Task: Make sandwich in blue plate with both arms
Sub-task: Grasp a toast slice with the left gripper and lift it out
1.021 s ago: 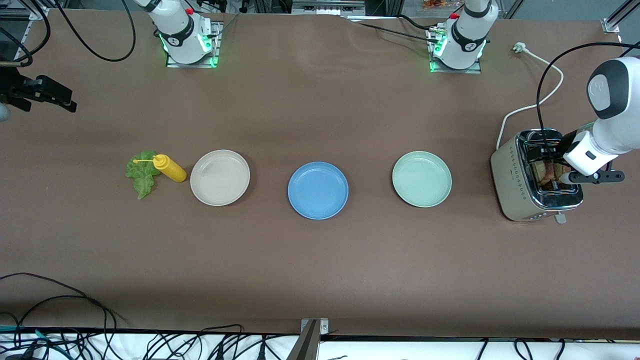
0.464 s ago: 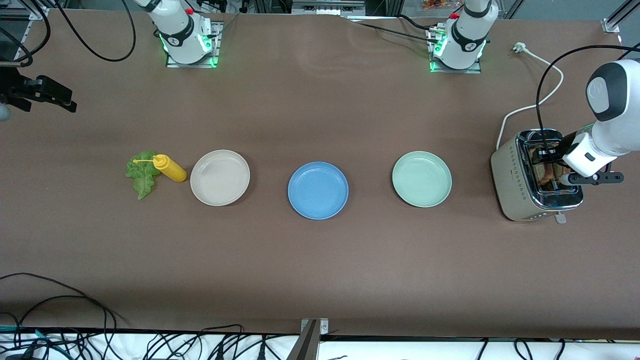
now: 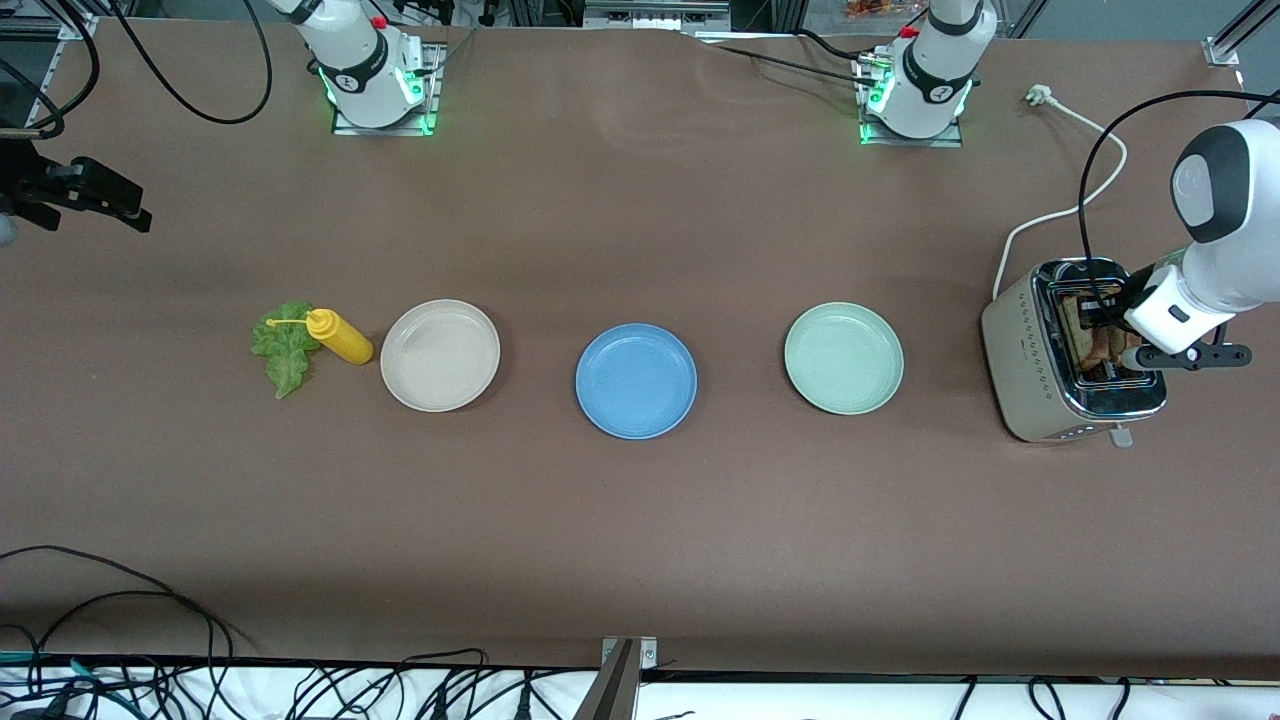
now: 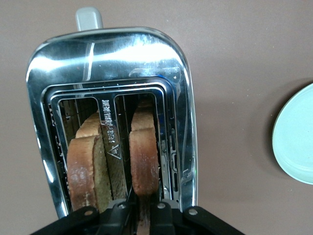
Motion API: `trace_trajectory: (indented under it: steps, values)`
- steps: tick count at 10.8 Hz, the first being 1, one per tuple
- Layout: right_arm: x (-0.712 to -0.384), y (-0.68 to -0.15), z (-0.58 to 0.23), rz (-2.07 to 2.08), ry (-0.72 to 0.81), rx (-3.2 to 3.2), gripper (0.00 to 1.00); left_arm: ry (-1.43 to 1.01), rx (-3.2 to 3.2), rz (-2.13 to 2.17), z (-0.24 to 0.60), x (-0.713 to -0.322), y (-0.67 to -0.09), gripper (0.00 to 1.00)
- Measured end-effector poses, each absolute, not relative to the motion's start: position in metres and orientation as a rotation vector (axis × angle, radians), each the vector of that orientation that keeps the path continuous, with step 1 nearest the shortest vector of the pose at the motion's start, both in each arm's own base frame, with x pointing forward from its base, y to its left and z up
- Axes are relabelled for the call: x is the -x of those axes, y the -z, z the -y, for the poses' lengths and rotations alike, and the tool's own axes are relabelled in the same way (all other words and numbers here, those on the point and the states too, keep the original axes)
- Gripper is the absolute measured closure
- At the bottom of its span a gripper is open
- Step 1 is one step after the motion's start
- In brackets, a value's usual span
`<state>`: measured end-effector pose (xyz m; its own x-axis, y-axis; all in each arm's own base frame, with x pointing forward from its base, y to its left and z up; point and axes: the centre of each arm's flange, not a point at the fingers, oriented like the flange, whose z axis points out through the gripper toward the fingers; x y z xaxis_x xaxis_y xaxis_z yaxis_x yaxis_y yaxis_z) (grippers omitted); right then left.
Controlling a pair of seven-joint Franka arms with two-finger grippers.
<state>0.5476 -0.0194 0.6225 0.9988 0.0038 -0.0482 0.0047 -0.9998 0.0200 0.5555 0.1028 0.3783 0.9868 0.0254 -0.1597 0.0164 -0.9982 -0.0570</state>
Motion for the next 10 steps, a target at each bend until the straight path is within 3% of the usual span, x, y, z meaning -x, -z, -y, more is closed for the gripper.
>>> trace_trajectory:
  steps: [3, 10]
  values:
    - [-0.550, -0.618, 0.019, -0.007, 0.082, -3.125, 0.00, -0.185, 3.075, 0.031, -0.103, -0.562, -0.394, 0.88]
    - [-0.551, -0.618, 0.018, -0.008, 0.083, -3.126, 0.00, 0.035, 3.079, -0.053, -0.069, -0.563, -0.517, 0.92]
